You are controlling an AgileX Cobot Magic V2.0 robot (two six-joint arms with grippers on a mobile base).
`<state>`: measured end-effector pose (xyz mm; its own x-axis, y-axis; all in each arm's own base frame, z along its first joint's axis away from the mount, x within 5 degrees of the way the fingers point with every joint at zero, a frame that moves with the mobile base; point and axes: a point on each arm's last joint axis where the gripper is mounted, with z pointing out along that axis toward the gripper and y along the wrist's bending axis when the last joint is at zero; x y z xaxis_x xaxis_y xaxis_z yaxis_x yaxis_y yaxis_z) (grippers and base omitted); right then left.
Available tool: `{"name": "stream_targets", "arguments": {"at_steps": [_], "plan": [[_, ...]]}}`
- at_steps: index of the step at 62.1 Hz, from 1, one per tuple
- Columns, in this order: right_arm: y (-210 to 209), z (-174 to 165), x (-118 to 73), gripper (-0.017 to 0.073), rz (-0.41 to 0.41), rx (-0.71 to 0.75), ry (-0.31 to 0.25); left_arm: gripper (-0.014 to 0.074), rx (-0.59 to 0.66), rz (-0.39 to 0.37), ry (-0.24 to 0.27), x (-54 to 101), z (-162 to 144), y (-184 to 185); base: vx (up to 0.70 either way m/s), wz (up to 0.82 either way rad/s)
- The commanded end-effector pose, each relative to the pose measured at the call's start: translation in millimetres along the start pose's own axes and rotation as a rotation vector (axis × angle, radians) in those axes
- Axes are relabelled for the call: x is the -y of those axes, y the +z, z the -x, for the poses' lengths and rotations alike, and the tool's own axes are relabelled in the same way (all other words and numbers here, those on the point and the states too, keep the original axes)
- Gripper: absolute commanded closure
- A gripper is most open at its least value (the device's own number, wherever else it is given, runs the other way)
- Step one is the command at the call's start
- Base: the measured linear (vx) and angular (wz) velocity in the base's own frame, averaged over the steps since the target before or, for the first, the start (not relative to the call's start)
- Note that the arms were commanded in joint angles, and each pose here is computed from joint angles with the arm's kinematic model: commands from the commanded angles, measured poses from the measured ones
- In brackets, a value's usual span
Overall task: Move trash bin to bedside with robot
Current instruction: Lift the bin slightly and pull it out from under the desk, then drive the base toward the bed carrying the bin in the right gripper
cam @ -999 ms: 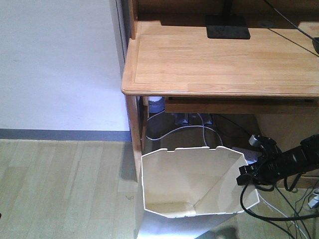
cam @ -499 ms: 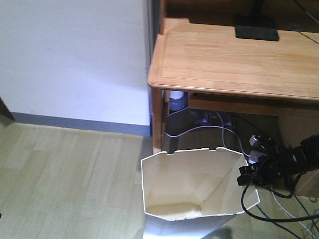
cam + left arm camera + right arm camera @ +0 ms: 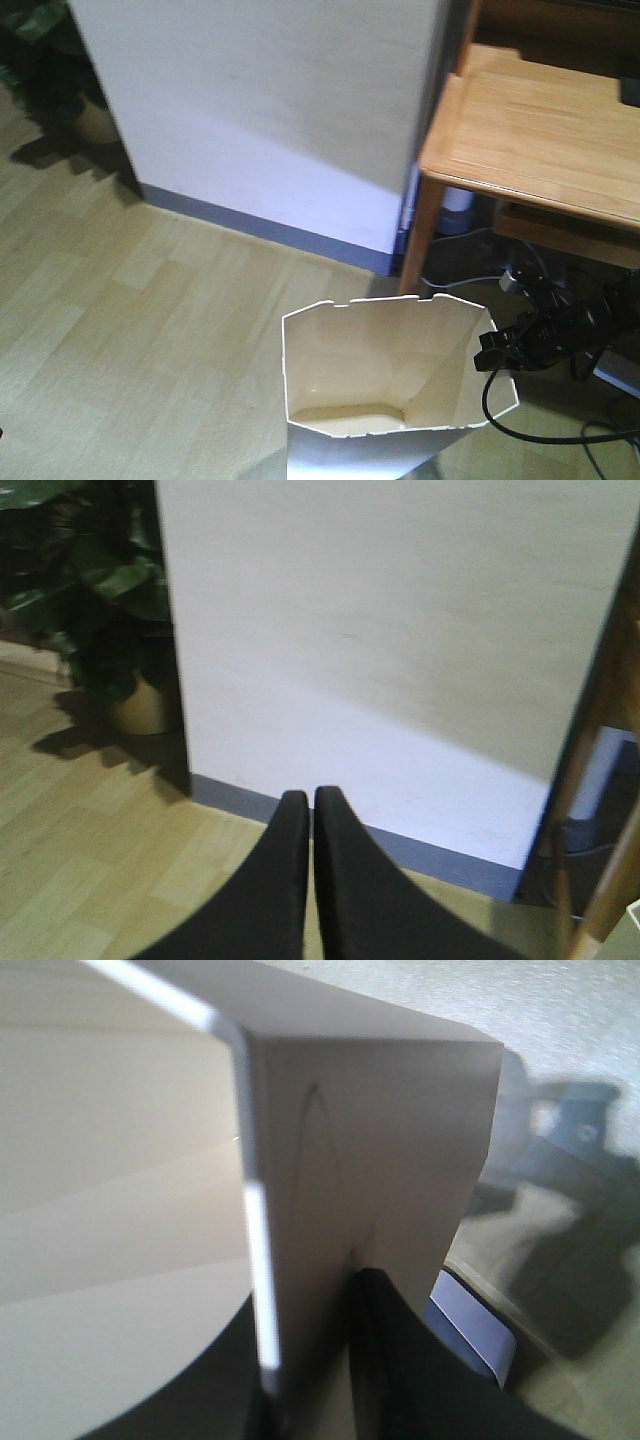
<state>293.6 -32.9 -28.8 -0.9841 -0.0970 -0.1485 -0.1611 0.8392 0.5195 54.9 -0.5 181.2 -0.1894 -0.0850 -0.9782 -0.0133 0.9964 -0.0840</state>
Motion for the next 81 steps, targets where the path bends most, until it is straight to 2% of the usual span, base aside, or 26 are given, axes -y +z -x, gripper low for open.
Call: {"name": "stream_targets", "arguments": {"at_steps": [1,58,81], "plan": [[-20.5,14.8,-28.3,0.0563,0.214,0.070,-0.020,0.0599,0.062,-0.004,-0.010,-0.1,0.6,0.5,-0.02,0.55],[-20.5,14.7,-28.3,0.0563,0.214,0.069,-0.021,0.0599,0.062,-0.004,-0.010,-0.1,0.6,0.5,0.04,0.44],[-20.5,14.6,-28.3,0.0563,0.214,0.068,-0.022,0.0599,0.062,-0.004,-0.010,-0.1,0.6,0.5,0.14,0.65]]}}
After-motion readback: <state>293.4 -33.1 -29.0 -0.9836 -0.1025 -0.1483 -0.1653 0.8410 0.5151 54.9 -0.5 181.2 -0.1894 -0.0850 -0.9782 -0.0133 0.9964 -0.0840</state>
